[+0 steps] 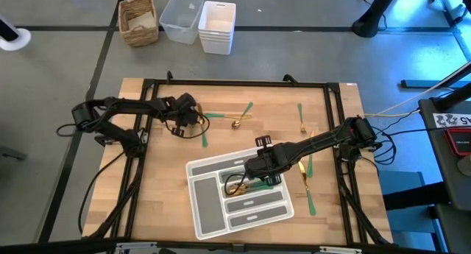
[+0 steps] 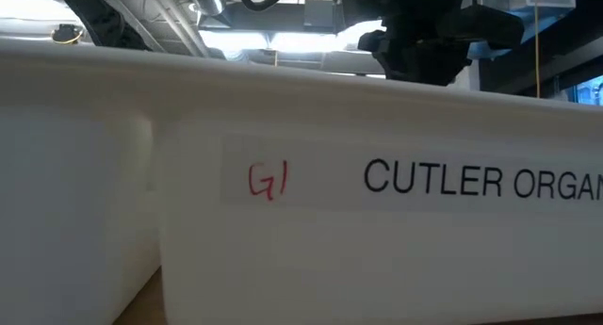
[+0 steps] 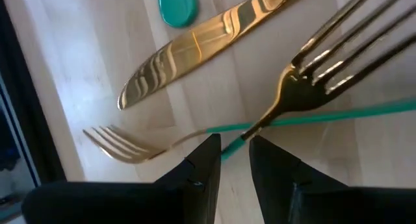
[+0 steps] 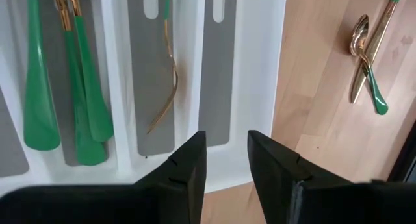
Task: Sort silverware
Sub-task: Put the green fork into the white silverware tray
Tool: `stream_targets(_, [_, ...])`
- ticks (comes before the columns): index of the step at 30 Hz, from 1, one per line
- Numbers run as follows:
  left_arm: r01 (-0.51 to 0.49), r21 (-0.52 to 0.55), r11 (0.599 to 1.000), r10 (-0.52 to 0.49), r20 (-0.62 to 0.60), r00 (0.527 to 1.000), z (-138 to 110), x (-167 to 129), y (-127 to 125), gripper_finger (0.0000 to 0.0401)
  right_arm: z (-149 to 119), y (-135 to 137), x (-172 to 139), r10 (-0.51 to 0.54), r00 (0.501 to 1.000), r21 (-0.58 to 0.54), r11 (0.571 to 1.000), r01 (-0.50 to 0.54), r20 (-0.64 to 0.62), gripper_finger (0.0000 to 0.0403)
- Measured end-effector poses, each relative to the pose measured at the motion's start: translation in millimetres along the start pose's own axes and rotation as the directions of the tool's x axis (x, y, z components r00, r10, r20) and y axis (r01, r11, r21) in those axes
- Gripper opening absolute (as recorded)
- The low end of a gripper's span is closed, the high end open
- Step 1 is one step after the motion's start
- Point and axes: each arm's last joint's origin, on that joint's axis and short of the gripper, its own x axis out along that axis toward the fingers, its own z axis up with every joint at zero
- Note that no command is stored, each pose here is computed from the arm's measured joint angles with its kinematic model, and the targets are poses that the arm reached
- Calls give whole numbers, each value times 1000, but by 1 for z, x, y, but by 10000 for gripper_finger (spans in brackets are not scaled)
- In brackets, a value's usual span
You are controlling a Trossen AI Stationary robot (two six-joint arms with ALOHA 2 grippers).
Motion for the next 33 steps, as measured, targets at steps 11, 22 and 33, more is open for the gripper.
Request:
stream_targets(11, [12, 6, 1000, -12, -31, 999, 1, 10, -2, 64, 0, 0, 0, 0, 1000, 0, 1000, 0, 0, 115])
stream_targets(22, [-34, -80, 996, 34, 2, 999, 0, -4, 2, 13, 0, 0, 0, 0, 1000, 0, 1000, 0, -1, 115])
stream_targets(33, [-115, -276, 954, 156, 133, 979, 2, -44, 5, 4, -6, -3, -9, -2, 1000, -1, 1000, 2, -6, 115])
